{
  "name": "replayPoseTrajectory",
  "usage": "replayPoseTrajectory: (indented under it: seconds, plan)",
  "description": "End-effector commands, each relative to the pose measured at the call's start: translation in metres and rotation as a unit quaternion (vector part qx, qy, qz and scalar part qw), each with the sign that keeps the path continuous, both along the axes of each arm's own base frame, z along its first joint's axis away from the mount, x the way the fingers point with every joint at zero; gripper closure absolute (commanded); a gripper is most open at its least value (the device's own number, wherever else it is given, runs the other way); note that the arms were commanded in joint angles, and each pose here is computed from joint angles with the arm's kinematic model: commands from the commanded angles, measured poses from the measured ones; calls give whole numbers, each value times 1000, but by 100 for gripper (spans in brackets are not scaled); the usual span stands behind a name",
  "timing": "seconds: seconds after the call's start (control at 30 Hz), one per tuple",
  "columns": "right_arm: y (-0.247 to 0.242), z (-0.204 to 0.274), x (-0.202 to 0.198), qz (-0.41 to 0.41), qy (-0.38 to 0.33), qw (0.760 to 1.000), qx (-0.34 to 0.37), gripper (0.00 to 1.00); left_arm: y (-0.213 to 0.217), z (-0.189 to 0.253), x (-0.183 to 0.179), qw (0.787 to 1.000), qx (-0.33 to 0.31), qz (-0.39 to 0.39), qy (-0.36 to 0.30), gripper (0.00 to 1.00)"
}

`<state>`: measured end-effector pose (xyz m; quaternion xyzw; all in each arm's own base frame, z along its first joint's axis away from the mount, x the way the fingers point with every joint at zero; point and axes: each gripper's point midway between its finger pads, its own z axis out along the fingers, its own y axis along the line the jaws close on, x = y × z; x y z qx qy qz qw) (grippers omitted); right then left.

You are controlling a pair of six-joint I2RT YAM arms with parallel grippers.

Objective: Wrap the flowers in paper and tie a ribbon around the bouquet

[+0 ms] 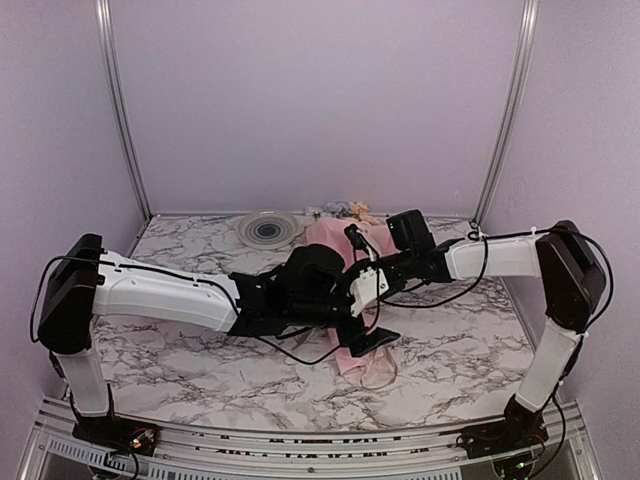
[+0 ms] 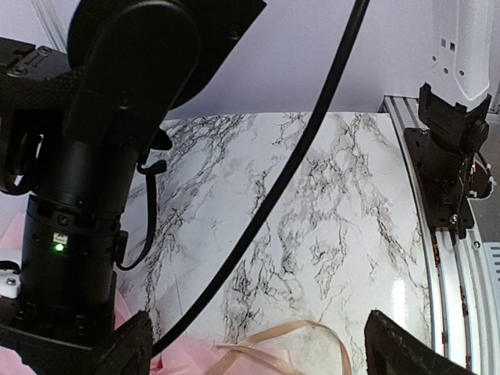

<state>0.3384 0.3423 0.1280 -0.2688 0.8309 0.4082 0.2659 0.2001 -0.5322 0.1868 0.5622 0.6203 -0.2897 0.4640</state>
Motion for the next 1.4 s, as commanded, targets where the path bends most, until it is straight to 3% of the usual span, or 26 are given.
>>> replayPoseTrajectory:
  seconds: [0.0, 0.1, 0.17, 0.27, 0.33, 0.4, 0.53, 0.7, 0.87, 1.0, 1.23, 1.33, 1.37]
  plan:
    - [2, 14, 6, 2, -19, 1000, 7, 100, 20, 29, 10, 998, -13, 35, -42, 8]
    - [5, 17, 6, 1, -15, 1000, 14, 100, 42, 47, 28, 994, -57, 86, -32, 14]
    - [11, 19, 3, 1, -13, 1000, 23, 100, 66, 51, 49, 987, -88, 134, -10, 24]
    - [22, 17, -1, -4, -10, 1000, 25, 100, 104, 35, 79, 969, -110, 219, 29, 42]
    - [29, 13, -3, -11, -5, 1000, 20, 100, 120, 18, 92, 959, -116, 251, 61, 47]
    - [33, 7, -2, -25, 11, 999, 19, 100, 129, -1, 100, 951, -117, 274, 82, 48]
    - [37, 3, 1, -49, 21, 998, 25, 100, 141, -23, 112, 937, -134, 310, 94, 39]
    - [48, -4, -3, -41, 26, 999, 23, 97, 145, -43, 128, 926, -145, 322, 130, 39]
    - [51, -12, -6, -26, 25, 999, -10, 74, 155, -50, 137, 916, -164, 323, 171, 42]
    - [49, -3, -7, -13, 1, 999, -36, 62, 164, -54, 137, 913, -168, 333, 168, 42]
    - [36, 14, -7, -1, -45, 994, -100, 49, 157, -55, 137, 922, -159, 314, 161, 35]
    - [17, 27, -7, -19, -67, 989, -130, 50, 150, -53, 131, 933, -153, 285, 157, 35]
    - [8, 27, -10, -25, -67, 987, -142, 56, 145, -52, 124, 940, -149, 261, 160, 33]
